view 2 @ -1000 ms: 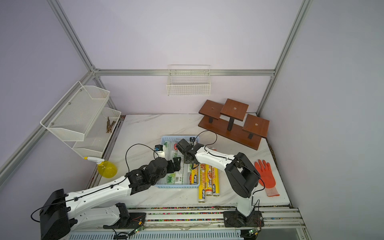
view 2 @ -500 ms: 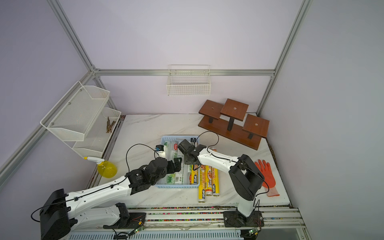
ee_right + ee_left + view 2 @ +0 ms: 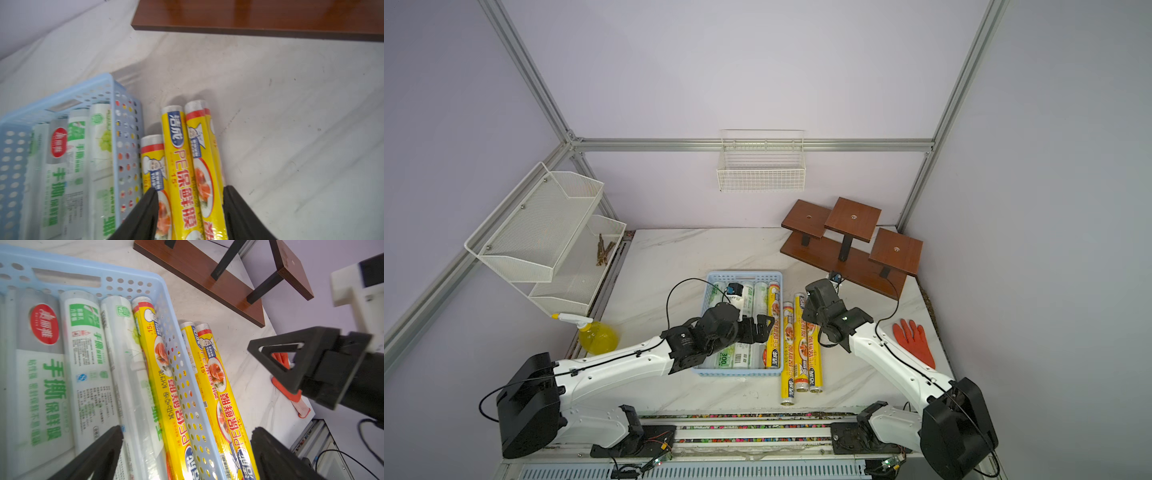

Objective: Put the plastic wrap into the basket
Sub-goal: Place the plastic wrap in the basket, then pick up the plastic wrap from the center of the board, then place the plastic wrap in the basket, then pick up the plastic wrap from the center of the board.

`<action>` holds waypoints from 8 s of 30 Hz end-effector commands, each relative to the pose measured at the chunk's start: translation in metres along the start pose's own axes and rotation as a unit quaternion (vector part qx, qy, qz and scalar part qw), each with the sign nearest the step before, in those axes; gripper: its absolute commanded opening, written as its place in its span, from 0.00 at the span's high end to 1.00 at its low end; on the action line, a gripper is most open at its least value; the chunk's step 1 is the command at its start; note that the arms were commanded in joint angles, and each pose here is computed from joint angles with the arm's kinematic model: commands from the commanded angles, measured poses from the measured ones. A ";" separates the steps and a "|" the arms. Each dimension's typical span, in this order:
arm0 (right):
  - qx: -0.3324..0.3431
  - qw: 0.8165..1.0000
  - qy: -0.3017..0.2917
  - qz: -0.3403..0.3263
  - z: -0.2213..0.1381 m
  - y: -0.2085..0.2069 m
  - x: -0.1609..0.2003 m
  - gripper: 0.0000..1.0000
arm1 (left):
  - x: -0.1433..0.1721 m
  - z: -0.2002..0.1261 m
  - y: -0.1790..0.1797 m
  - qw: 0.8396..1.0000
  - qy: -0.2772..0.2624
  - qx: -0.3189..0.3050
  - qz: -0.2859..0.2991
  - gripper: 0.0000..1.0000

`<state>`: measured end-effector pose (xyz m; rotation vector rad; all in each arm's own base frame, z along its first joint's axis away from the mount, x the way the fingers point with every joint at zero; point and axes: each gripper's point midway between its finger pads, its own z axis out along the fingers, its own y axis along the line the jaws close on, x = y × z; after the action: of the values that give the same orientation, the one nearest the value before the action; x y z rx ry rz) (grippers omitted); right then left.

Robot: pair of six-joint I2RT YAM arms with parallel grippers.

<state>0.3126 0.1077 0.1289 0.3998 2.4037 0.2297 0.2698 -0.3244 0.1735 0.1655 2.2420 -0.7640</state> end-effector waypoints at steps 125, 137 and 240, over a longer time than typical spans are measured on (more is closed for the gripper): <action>-0.338 0.921 0.195 0.019 0.040 0.297 0.082 0.67 | -0.007 -0.126 0.145 0.982 -0.062 -0.154 -0.092 0.00; -0.270 0.943 0.193 -0.003 0.063 0.287 0.099 0.59 | 0.001 -0.130 0.147 0.982 -0.053 -0.152 -0.096 0.00; 0.055 0.955 0.251 -0.150 0.054 -0.021 0.115 0.43 | 0.012 0.034 -0.025 0.996 0.084 -0.003 0.040 0.00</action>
<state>0.2637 0.1343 0.0198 0.0075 2.9157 0.1091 0.2731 -0.3636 0.1499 0.3278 2.4158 -0.7024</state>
